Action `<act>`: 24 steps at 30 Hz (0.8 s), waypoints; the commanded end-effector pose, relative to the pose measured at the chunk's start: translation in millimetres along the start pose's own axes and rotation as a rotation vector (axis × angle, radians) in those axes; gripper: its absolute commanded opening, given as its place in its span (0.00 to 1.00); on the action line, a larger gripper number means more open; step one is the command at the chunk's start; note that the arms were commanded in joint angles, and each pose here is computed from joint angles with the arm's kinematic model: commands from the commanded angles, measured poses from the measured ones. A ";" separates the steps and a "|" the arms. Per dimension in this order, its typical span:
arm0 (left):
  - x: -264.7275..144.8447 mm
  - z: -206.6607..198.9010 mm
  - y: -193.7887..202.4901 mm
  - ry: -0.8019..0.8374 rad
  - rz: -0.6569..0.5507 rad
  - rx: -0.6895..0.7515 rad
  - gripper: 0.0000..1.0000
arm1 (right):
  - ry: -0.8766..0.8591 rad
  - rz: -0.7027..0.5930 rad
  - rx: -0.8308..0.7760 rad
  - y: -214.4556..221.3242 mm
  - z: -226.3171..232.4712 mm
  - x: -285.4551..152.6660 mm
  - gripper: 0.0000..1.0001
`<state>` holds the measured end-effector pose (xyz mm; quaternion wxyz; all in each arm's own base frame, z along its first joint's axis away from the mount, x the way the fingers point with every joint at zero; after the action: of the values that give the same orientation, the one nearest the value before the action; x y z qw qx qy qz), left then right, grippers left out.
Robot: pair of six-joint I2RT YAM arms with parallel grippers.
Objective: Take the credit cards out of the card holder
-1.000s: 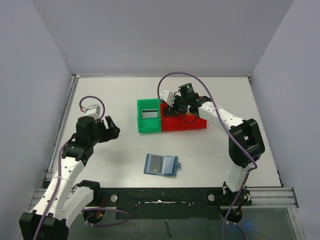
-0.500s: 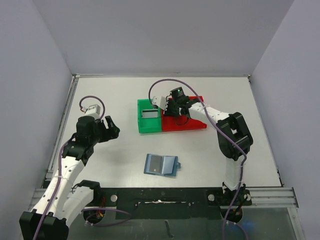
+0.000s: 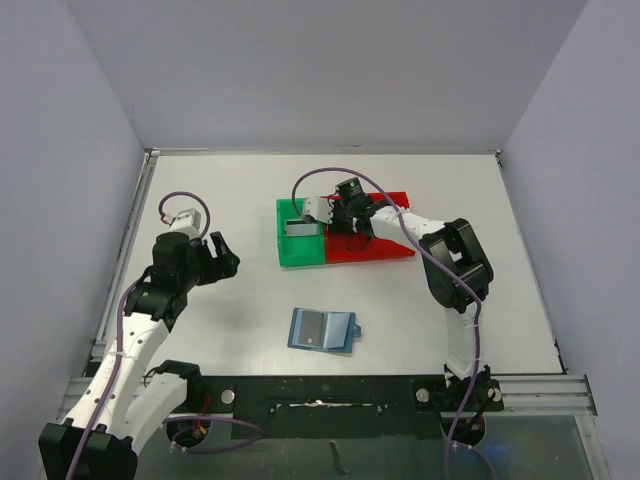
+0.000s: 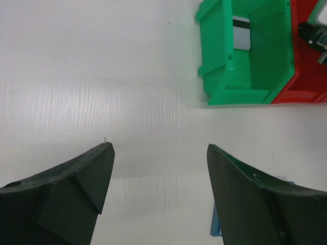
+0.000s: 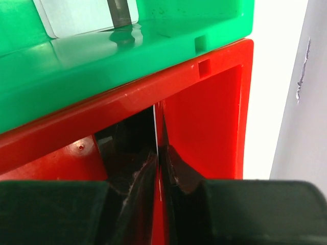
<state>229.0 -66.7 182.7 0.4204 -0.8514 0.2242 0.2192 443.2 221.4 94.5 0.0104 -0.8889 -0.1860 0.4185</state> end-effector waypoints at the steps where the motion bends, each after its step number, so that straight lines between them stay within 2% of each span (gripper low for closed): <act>1: 0.3 -6.4 -11.4 0.028 -0.045 0.014 0.73 | 0.064 0.013 -0.027 0.4 -22.6 -5.3 0.13; 4: 0.9 -5.8 -11.0 0.025 -0.043 0.013 0.73 | 0.035 -0.019 -0.022 -2.4 -16.7 -6.5 0.22; 8: 1.7 -5.8 -11.0 0.023 -0.040 0.013 0.73 | 0.017 -0.029 -0.011 -3.1 -14.3 -9.6 0.28; 17: 3.0 -6.2 -9.7 0.026 -0.030 0.015 0.73 | 0.039 -0.071 0.026 -9.8 -24.4 -28.5 0.33; 24: 3.2 -6.7 -8.9 0.031 -0.023 0.015 0.73 | 0.127 -0.131 0.086 -21.0 -46.0 -64.7 0.36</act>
<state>230.3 -67.2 178.2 0.4197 -0.8483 0.2288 0.2279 432.2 220.5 103.4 0.0297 -0.8748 -0.1992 0.4406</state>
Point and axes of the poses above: each gripper's point midway between its finger pads, its own x axis out along the fingers, its own z axis along the line the jaws close on, y = z × x, the point moved 5 cm from there along -x, back along the fingers, and after that the axes turned 15 degrees about -x, right-handed, at the moved point
